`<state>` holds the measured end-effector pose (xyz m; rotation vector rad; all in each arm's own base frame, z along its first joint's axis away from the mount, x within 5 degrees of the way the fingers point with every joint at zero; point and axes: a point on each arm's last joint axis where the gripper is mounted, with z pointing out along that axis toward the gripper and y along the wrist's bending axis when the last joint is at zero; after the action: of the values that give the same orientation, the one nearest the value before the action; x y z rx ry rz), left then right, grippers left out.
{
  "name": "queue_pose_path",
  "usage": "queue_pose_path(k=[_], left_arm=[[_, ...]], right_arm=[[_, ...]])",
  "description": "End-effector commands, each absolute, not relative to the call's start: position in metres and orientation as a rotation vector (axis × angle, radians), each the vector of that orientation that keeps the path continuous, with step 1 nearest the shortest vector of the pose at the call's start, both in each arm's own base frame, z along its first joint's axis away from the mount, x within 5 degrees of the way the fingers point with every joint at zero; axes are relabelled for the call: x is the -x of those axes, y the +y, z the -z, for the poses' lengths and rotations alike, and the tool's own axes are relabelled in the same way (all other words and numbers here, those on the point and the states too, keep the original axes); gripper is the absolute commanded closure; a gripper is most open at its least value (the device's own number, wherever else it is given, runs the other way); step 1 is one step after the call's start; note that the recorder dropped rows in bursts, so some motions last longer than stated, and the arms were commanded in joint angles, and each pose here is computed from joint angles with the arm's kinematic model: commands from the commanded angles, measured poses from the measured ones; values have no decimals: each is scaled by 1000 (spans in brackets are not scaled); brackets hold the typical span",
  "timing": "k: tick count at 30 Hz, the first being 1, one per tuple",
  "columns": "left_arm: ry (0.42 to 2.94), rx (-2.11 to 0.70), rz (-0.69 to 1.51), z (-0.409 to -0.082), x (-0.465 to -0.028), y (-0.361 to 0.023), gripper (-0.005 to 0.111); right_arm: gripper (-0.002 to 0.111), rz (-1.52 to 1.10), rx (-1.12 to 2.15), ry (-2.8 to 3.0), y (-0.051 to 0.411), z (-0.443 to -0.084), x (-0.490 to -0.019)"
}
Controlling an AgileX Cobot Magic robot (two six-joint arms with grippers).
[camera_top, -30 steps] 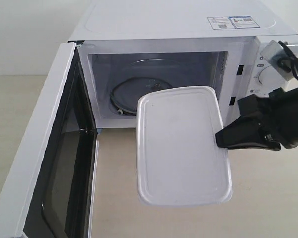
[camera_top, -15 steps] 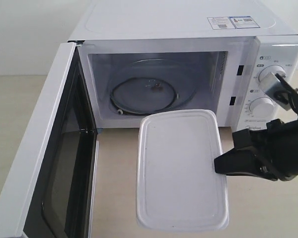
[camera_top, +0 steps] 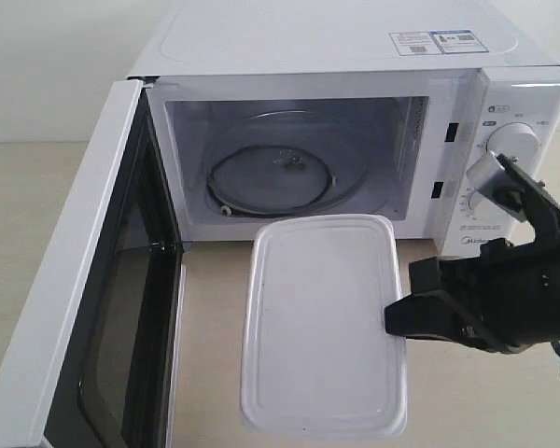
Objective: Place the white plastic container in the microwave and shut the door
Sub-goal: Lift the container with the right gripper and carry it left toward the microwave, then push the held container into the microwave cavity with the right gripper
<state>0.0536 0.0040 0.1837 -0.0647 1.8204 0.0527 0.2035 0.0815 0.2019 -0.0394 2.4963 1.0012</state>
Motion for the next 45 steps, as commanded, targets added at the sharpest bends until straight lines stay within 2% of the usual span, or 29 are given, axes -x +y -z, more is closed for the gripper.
queue_pose_path(k=[1, 16, 23, 26, 32, 38, 45], left_arm=[[1820, 65, -57, -183, -53, 4, 103], [1820, 65, -57, -183, -53, 4, 103], [1820, 65, -57, -183, -53, 4, 103], [1820, 65, -57, -183, -53, 4, 103], [1820, 65, -57, -183, -53, 4, 103], [1820, 65, -57, -183, -53, 4, 103], [1820, 65, -57, -183, -53, 4, 103]], right_arm=[[109, -894, -46, 2490, 95, -200, -204], [109, -726, -229, 2374, 137, -202, -193], [109, -839, -322, 2290, 141, -203, -192], [109, -1070, -378, 2139, 143, -200, -186], [109, -1139, -522, 2062, 138, -182, -186], [109, -1080, -680, 2059, 135, -166, -194], [109, -1066, -714, 2044, 141, -158, -206]])
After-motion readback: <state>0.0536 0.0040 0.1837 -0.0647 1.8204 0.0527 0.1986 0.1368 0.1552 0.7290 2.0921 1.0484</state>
